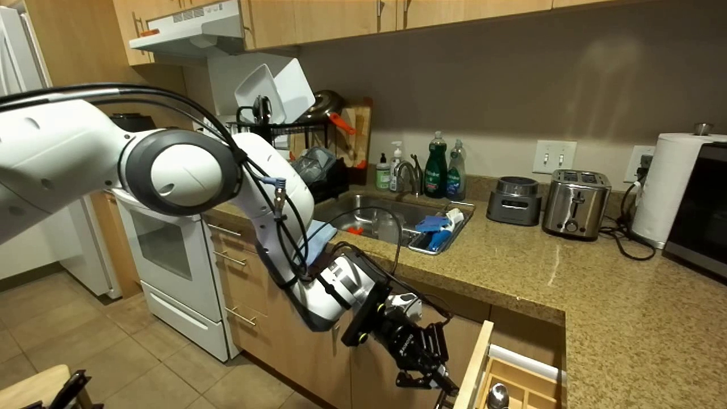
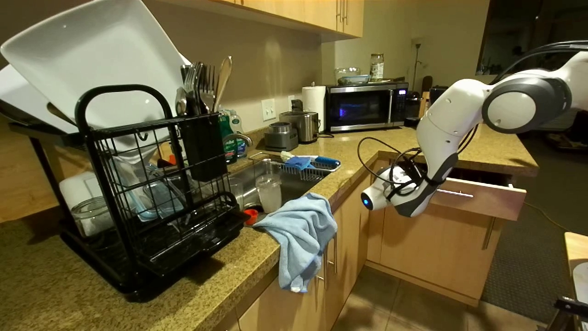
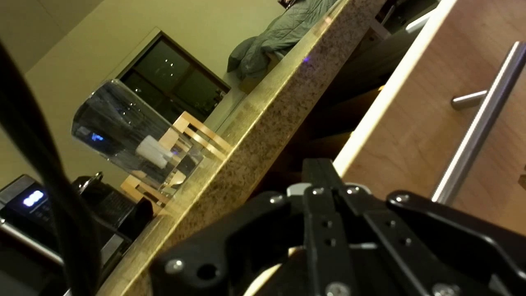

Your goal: Close the drawer

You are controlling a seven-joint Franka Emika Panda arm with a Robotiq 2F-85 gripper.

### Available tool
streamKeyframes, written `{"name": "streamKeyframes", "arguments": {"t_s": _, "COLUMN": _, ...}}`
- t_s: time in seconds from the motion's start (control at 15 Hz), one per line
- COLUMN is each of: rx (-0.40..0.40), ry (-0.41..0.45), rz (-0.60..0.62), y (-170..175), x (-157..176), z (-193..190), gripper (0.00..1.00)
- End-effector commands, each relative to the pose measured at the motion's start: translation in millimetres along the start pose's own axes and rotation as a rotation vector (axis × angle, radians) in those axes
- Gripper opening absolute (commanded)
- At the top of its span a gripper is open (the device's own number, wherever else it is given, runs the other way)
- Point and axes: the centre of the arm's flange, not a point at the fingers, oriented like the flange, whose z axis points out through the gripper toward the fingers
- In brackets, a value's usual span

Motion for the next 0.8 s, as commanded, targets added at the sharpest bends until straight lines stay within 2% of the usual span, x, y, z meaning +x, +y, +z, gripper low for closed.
{"name": "streamKeyframes", "arguments": {"t_s": 0.0, "rx": -0.028, "ry": 0.143, "rz": -0.035, "y": -9.8, "x": -39.4, "z": -38.7, "gripper": 0.0}}
{"name": "streamKeyframes", "arguments": {"t_s": 0.2, "rx": -0.073, "ry": 0.257, "rz": -0.077, "y": -22.0, "x": -59.1, "z": -75.9, "gripper": 0.0}}
{"name": "streamKeyframes", "arguments": {"t_s": 0.4, "rx": -0.154, "ry": 0.329, "rz": -0.125, "y": -25.6, "x": -73.1, "z": -98.2, "gripper": 0.0}}
{"name": "streamKeyframes", "arguments": {"t_s": 0.73, "rx": -0.277, "ry": 0.351, "rz": -0.155, "y": -27.7, "x": -74.8, "z": -101.1, "gripper": 0.0}}
